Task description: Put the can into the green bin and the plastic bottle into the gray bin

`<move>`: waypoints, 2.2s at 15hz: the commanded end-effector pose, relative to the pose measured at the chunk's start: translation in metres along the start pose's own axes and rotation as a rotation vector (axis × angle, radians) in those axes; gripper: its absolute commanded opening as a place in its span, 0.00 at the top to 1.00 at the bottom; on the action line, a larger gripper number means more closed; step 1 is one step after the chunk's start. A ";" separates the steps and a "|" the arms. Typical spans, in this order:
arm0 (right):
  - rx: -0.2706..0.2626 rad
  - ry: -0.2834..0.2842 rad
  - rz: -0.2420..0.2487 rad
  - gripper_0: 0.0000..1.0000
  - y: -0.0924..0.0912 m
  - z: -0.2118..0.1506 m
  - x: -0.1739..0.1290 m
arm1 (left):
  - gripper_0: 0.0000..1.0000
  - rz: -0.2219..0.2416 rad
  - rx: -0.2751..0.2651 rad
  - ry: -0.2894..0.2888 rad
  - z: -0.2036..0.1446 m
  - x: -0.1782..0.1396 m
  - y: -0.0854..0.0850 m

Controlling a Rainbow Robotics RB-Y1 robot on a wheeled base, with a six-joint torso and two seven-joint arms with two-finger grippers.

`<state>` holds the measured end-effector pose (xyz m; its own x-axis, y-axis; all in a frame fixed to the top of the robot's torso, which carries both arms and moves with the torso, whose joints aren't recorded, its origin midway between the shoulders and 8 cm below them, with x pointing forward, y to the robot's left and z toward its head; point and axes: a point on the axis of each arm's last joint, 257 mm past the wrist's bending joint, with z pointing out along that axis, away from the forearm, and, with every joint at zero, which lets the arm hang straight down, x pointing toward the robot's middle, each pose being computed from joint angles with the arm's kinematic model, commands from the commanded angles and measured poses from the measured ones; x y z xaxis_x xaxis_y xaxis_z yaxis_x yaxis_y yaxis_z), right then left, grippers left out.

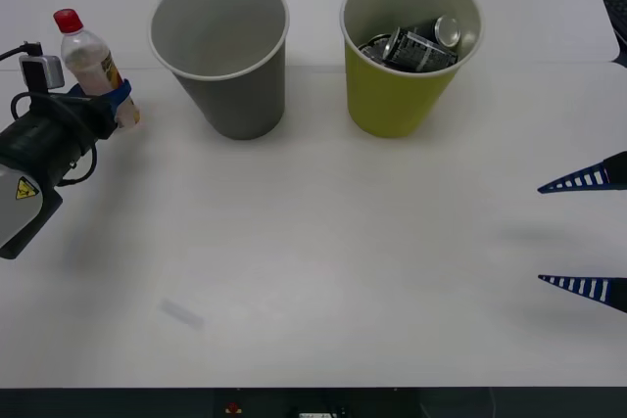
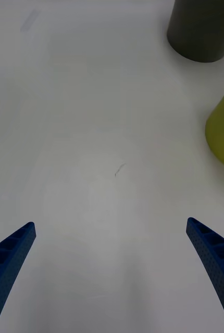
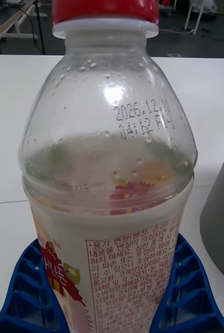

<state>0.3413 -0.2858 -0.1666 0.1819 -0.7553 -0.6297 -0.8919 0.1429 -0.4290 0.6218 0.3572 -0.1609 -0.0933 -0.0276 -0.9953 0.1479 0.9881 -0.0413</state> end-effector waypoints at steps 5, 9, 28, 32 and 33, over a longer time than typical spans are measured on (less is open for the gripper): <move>0.000 0.000 0.000 0.00 0.000 0.000 0.000 | 1.00 -0.214 0.118 0.078 -0.031 -0.044 -0.006; 0.000 0.000 0.000 0.00 0.000 0.000 0.000 | 1.00 -0.474 0.284 0.112 -0.058 -0.072 -0.031; 0.000 0.000 0.000 0.00 0.000 0.000 0.000 | 1.00 -0.059 0.713 0.490 -0.197 -0.116 -0.033; 0.000 0.000 0.000 0.00 0.000 0.000 0.000 | 1.00 0.079 0.672 0.495 -0.169 -0.132 -0.050; 0.000 0.000 0.000 0.00 0.000 0.000 0.000 | 1.00 0.123 0.654 0.482 -0.158 -0.137 -0.057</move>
<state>0.3413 -0.2858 -0.1666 0.1819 -0.7553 -0.6297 -0.8919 0.1429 -0.4290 0.4629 0.3344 -0.0120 -0.4497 0.2705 -0.8513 0.7136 0.6819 -0.1603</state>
